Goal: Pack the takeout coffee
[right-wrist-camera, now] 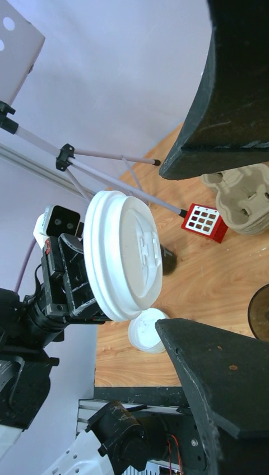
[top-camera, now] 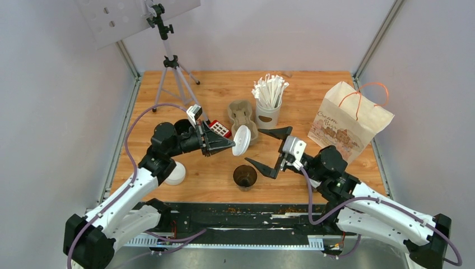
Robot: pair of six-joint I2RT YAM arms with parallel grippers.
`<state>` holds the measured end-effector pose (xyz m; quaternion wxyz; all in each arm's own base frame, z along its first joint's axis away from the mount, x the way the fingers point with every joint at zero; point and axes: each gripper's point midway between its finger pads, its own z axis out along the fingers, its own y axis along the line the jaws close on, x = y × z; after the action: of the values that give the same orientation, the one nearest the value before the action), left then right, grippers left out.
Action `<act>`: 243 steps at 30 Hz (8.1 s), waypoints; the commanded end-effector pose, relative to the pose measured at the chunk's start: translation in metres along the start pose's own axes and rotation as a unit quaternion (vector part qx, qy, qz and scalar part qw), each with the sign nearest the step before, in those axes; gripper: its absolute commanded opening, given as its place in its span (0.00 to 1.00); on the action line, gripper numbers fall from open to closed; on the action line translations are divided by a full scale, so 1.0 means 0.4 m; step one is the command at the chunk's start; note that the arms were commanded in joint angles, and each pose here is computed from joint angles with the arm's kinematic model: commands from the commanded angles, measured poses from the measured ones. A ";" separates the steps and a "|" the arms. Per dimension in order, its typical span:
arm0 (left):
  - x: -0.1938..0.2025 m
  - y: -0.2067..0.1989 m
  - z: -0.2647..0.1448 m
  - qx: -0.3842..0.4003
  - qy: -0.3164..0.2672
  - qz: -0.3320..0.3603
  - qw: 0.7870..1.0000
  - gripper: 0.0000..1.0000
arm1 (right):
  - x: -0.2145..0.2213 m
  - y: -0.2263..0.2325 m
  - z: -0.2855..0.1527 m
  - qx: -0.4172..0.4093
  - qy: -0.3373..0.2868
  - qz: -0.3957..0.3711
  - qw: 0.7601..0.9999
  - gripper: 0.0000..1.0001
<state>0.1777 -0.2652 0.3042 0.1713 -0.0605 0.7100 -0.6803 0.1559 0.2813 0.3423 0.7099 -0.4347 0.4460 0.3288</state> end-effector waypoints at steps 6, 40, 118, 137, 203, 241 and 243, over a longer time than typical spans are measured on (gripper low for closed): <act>0.037 -0.093 -0.005 0.084 0.024 -0.008 0.996 0.00 | -0.076 -0.007 0.040 -0.008 -0.062 -0.028 0.998 0.90; 0.050 -0.064 0.003 0.075 0.029 -0.018 0.997 0.00 | -0.098 0.015 0.065 -0.020 -0.088 -0.046 0.995 0.76; -0.171 0.102 -0.429 -0.413 -0.238 0.419 0.773 1.00 | 0.414 0.199 -0.044 0.045 0.679 0.287 0.674 0.81; -0.167 0.109 -0.423 -0.411 -0.232 0.417 0.777 1.00 | 0.480 0.193 -0.040 0.039 0.705 0.273 0.653 0.83; 0.068 0.352 -0.022 -0.238 0.065 0.287 0.926 0.60 | 0.445 0.098 -0.090 0.017 0.481 0.441 0.757 0.62; 0.108 0.474 0.000 -0.246 0.092 0.265 0.928 0.49 | 0.555 0.113 -0.141 0.043 0.490 0.445 0.749 0.35; 0.106 0.462 0.002 -0.243 0.088 0.263 0.930 0.50 | 0.548 0.113 -0.135 0.039 0.482 0.445 0.753 0.35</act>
<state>0.1634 -0.2619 0.1014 0.2477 0.1491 0.8668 -0.4063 0.1787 0.2672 0.1118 0.1701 -0.2568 0.8917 0.3315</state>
